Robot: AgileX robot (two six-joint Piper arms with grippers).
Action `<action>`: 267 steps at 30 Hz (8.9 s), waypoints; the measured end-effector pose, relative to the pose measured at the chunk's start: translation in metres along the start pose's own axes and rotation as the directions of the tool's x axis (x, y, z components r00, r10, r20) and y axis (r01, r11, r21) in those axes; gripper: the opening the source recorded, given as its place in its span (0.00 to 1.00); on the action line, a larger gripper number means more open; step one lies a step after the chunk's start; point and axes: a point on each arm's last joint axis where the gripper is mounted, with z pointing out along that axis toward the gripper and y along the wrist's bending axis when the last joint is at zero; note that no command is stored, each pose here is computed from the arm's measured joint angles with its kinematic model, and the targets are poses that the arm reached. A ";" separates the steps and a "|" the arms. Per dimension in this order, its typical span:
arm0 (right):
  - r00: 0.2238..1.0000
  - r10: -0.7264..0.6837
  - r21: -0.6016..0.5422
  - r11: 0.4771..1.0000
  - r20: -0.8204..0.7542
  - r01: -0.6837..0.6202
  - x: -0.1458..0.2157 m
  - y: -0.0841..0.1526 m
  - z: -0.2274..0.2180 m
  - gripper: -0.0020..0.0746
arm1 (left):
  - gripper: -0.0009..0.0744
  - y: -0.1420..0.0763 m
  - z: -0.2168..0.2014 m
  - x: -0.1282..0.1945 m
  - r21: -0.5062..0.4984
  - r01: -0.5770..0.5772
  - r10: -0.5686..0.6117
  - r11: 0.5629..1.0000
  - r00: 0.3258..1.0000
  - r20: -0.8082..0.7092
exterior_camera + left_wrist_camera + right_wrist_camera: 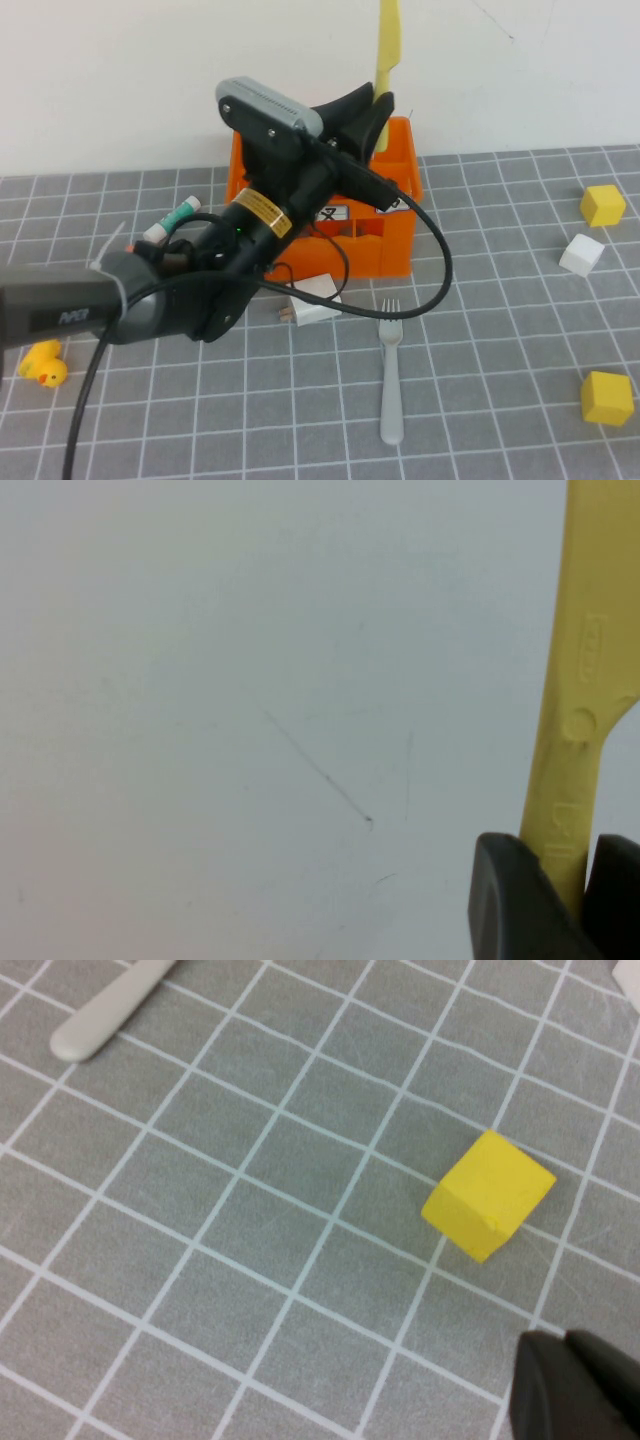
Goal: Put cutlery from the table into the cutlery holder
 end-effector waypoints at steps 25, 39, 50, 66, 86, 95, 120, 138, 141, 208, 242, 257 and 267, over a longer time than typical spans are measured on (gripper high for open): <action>1.000 0.000 0.002 1.000 0.001 0.000 0.000 0.000 0.000 0.02 | 0.37 0.010 0.001 0.044 -0.081 0.141 -0.147 0.987 0.987 -0.063; 1.000 0.000 0.002 1.000 0.001 0.000 0.000 0.000 0.000 0.02 | 0.36 0.008 0.004 0.016 -0.125 0.075 -0.098 0.989 0.978 -0.187; 1.000 0.010 -0.006 1.000 0.007 -0.010 -0.001 0.001 0.000 0.02 | 0.02 0.001 -0.033 -0.103 -0.256 -0.051 -0.073 0.965 0.888 -0.453; 0.998 -0.043 -0.048 0.998 0.035 0.044 -0.003 0.005 0.000 0.02 | 0.01 -0.027 -0.208 -0.187 -0.432 -0.229 -0.105 0.872 0.775 -0.623; 0.990 0.018 -0.235 0.971 -0.140 -0.051 -0.074 -0.031 0.048 0.02 | 0.01 -0.065 -0.347 -0.135 -0.451 -0.134 -0.037 0.882 0.935 -0.352; 0.966 -0.119 -0.338 0.940 -0.231 0.034 -0.124 0.027 0.114 0.03 | 0.01 -0.066 -0.349 -0.137 -0.443 -0.143 -0.004 0.885 0.949 -0.315; 0.849 0.043 -0.148 0.979 -0.527 -0.141 -0.180 0.069 0.262 0.52 | 0.01 -0.064 -0.350 -0.136 -0.449 -0.184 0.025 0.874 0.941 -0.338; 0.823 -0.020 -0.155 0.984 -0.567 -0.083 -0.173 0.080 0.272 0.32 | 0.01 -0.064 -0.350 -0.136 -0.450 -0.195 0.032 0.872 0.939 -0.344; 0.824 -0.067 -0.179 0.983 -0.563 -0.043 -0.173 0.079 0.273 0.18 | 0.01 -0.064 -0.350 -0.136 -0.450 -0.195 0.032 0.872 0.939 -0.344; 0.818 -0.344 0.005 0.923 0.461 0.385 -0.290 0.105 0.258 0.18 | 0.01 -0.063 -0.351 -0.138 -0.454 -0.227 0.066 0.861 0.937 -0.344; 0.732 -0.502 0.053 0.839 0.460 0.542 -0.308 0.097 0.207 0.39 | 0.01 -0.063 -0.351 -0.138 -0.455 -0.225 0.064 0.861 0.937 -0.343; 0.615 -0.591 0.083 0.753 0.522 0.653 -0.305 0.060 -0.047 0.04 | 0.01 -0.064 -0.348 -0.137 -0.448 -0.174 0.043 0.877 0.957 -0.287; 0.738 -0.576 0.166 0.814 0.352 0.556 -0.198 0.023 -0.108 0.03 | 0.01 -0.065 -0.342 -0.122 -0.354 -0.318 0.237 0.879 0.938 -0.254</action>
